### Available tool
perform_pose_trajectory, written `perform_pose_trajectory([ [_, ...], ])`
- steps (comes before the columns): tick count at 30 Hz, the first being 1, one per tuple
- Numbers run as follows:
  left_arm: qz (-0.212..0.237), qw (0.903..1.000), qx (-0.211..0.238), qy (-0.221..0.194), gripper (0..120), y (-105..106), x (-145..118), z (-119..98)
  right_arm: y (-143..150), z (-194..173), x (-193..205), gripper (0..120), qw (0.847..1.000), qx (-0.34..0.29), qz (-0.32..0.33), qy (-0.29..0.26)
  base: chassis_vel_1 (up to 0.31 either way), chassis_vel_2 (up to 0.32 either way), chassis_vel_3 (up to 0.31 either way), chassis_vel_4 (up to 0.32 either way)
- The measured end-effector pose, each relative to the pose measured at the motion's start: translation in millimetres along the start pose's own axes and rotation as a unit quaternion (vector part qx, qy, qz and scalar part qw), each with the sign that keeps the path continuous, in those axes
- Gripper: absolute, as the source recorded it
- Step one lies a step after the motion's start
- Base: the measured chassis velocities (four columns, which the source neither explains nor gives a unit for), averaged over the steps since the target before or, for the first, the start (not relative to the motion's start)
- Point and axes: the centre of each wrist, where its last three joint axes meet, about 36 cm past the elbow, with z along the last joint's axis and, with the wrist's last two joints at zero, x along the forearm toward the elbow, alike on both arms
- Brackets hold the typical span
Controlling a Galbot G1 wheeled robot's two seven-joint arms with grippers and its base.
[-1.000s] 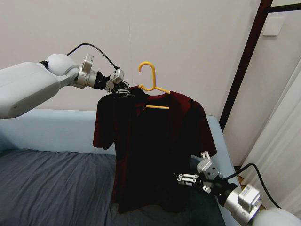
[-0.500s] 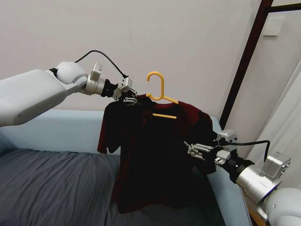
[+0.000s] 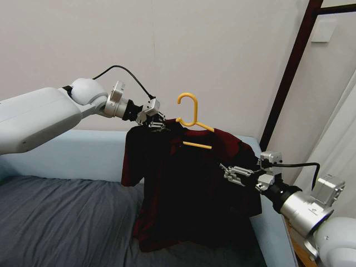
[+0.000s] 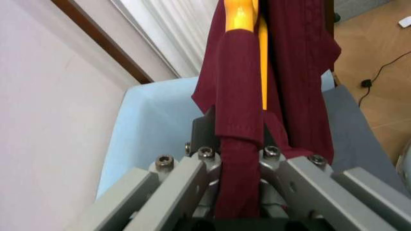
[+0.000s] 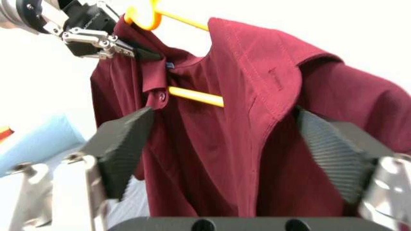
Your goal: Pick up the clothes from the sofa and hang them on the clothes hanger.
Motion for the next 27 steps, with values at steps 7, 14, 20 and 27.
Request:
perform_pose_trajectory([
  [7,0.007,1.0,0.001,0.001,1,-5.4,-5.6,4.8,0.2,0.2,-0.6,55,1.0,-0.012,0.005,0.004,0.0,0.0,0.0,0.0],
  [14,0.003,1.0,0.006,0.0,1,-9.0,-5.8,14.3,-1.6,0.1,-0.6,29,1.0,0.007,0.011,0.001,0.0,0.0,0.0,0.0],
  [20,0.003,1.0,0.007,0.0,1,-9.7,-8.9,18.4,-1.4,1.5,-0.1,7,1.0,0.014,0.013,0.002,0.0,0.0,0.0,0.0],
  [27,0.007,1.0,0.004,0.001,1,-12.3,-12.7,18.8,-1.2,3.6,0.1,0,0.999,0.038,0.023,0.009,0.0,0.0,0.0,0.0],
])
